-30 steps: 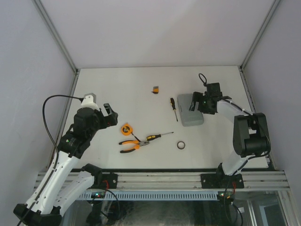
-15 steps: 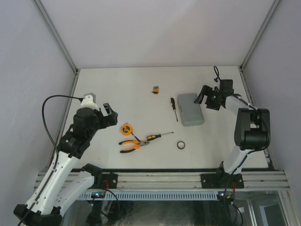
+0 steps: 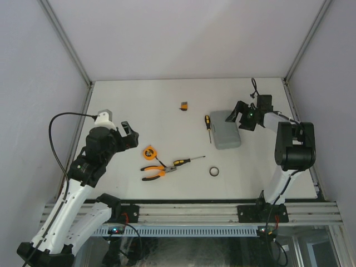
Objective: Sort the tools into containers
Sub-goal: Move the storage box to the center of the board.
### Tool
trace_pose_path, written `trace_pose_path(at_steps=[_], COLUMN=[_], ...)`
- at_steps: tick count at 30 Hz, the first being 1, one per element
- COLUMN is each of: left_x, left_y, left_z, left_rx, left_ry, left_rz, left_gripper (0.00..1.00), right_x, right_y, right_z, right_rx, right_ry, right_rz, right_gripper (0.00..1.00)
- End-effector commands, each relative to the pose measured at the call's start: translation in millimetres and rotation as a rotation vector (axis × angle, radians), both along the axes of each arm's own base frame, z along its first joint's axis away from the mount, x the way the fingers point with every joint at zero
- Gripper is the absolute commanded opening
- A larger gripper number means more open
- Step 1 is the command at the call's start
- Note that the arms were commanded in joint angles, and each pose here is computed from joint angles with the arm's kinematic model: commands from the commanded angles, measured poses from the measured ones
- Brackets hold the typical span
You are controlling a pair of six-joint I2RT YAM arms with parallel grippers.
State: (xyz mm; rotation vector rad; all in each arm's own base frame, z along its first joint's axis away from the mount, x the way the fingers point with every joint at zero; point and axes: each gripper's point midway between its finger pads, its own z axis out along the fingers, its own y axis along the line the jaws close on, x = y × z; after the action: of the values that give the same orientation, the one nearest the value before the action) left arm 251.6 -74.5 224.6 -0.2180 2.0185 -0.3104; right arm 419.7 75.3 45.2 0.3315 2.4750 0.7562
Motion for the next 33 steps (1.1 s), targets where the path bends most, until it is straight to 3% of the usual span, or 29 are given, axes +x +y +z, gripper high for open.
trace_pose_path(at_steps=[1,5,11,16,19,26,33], left_x=[5,6,6,6,7,9,10], left_y=[4,6,9,8,9,9,9], left_z=[9,9,10,9,7,5,3], left_rx=[-0.006,-0.008,-0.012,-0.014,-0.013,-0.019,-0.022], left_ry=[-0.044,-0.041,-0.044,-0.04,-0.035,-0.022,-0.015], left_rz=[0.018,0.024,0.034,0.032,0.035,0.036,0.034], left_gripper=[1.0,1.0,1.0,1.0,1.0,1.0,0.99], right_x=[29,36,45,46,45,39,30], right_y=[-5,-14,-20,-19,-19,-2,14], right_z=[28,34,42,36,29,16,4], right_rx=[-0.001,-0.046,-0.089,-0.031,-0.07,-0.131,-0.061], right_ry=[-0.116,-0.149,-0.195,-0.144,-0.131,-0.079,-0.029], right_rz=[-0.036,-0.072,-0.106,-0.146,-0.147,-0.065,-0.004], right_gripper=[0.93,1.0,1.0,1.0,1.0,1.0,0.99])
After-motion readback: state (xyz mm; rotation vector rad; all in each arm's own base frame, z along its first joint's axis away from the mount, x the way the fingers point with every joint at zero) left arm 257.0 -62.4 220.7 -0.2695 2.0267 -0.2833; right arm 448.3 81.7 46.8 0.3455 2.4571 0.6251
